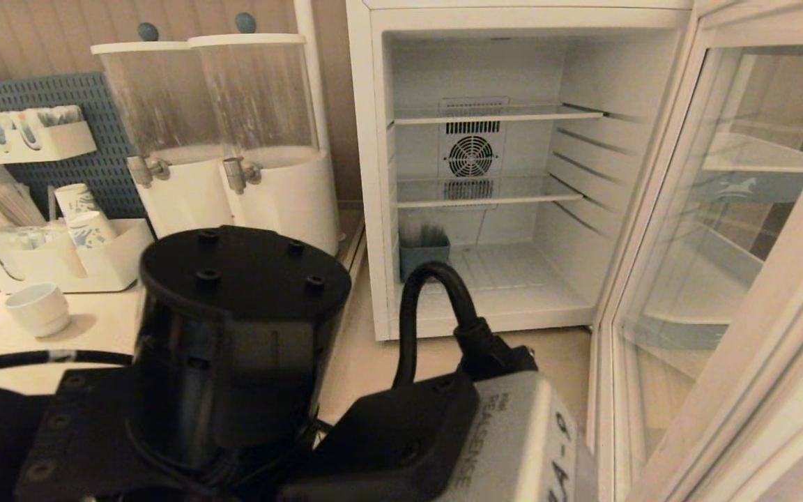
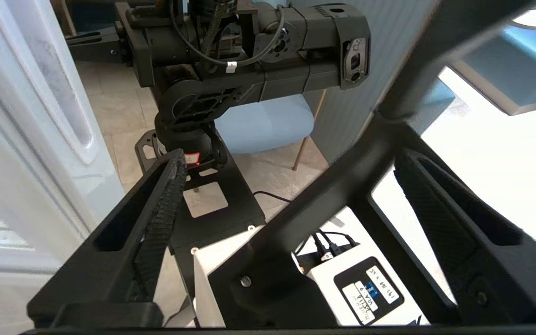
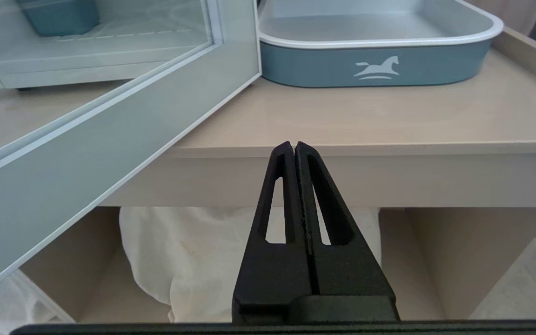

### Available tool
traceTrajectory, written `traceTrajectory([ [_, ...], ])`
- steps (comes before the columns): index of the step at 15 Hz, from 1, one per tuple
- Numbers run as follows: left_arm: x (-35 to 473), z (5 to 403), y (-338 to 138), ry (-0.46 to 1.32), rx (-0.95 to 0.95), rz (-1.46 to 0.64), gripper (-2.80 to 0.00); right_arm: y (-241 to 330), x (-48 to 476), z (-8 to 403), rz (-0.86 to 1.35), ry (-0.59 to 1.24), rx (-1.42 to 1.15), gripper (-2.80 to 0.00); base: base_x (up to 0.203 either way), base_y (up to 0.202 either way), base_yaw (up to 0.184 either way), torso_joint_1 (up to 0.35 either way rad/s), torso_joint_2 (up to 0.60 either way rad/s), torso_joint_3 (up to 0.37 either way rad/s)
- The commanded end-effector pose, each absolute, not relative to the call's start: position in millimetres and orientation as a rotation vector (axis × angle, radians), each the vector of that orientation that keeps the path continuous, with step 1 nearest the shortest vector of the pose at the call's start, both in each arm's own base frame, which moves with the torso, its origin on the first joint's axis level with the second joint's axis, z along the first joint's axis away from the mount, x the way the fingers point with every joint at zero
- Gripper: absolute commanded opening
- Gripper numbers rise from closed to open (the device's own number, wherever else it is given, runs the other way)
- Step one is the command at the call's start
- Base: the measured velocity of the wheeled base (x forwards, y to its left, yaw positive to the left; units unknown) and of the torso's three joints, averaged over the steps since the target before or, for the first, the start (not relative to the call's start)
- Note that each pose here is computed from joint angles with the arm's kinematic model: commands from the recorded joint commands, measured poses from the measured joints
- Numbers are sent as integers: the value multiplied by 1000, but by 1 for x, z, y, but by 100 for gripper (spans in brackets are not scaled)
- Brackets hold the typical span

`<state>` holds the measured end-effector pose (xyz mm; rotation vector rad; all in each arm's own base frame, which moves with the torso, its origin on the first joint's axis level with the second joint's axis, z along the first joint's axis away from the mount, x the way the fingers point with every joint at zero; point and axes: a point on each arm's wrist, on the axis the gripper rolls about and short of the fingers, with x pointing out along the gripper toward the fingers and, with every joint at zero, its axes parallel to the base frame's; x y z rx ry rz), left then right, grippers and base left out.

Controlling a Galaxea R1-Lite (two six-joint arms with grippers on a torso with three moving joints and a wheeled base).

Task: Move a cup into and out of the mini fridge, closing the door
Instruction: Open the freezer door

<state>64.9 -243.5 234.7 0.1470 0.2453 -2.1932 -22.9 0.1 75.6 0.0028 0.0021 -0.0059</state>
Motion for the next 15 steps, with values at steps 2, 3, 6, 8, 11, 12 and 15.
traceTrajectory([
  [2, 54, 243, -227, 204, 137, -2248, 0, 0, -23, 75, -6, 5, 3, -280, 0, 0, 0, 0, 0, 0],
  [3, 60, 245, -219, 189, 130, -2217, 0, 0, -23, 75, -6, 6, 2, -280, 0, 0, 0, 0, 0, 0],
  [6, 72, 246, -210, 169, 123, -2148, 0, 0, -23, 75, -6, 6, 2, -280, 0, 0, 0, 0, 0, 0],
  [8, 90, 239, -224, 193, 119, -2101, 0, 0, -23, 75, -6, 6, 2, -280, 0, 0, 0, 0, 0, 0],
  [11, 121, 217, -260, 219, 115, -2046, 0, 0, -23, 75, -6, 6, 3, -280, 0, 0, 0, 0, 0, 0],
  [12, 130, 211, -272, 217, 120, -2014, 0, 0, -23, 75, -6, 6, 2, -280, 0, 0, 0, 0, 0, 0],
  [15, 146, 213, -297, 168, 122, -1965, 0, 0, -23, 75, -6, 6, 3, -280, 0, 0, 0, 0, 0, 0],
])
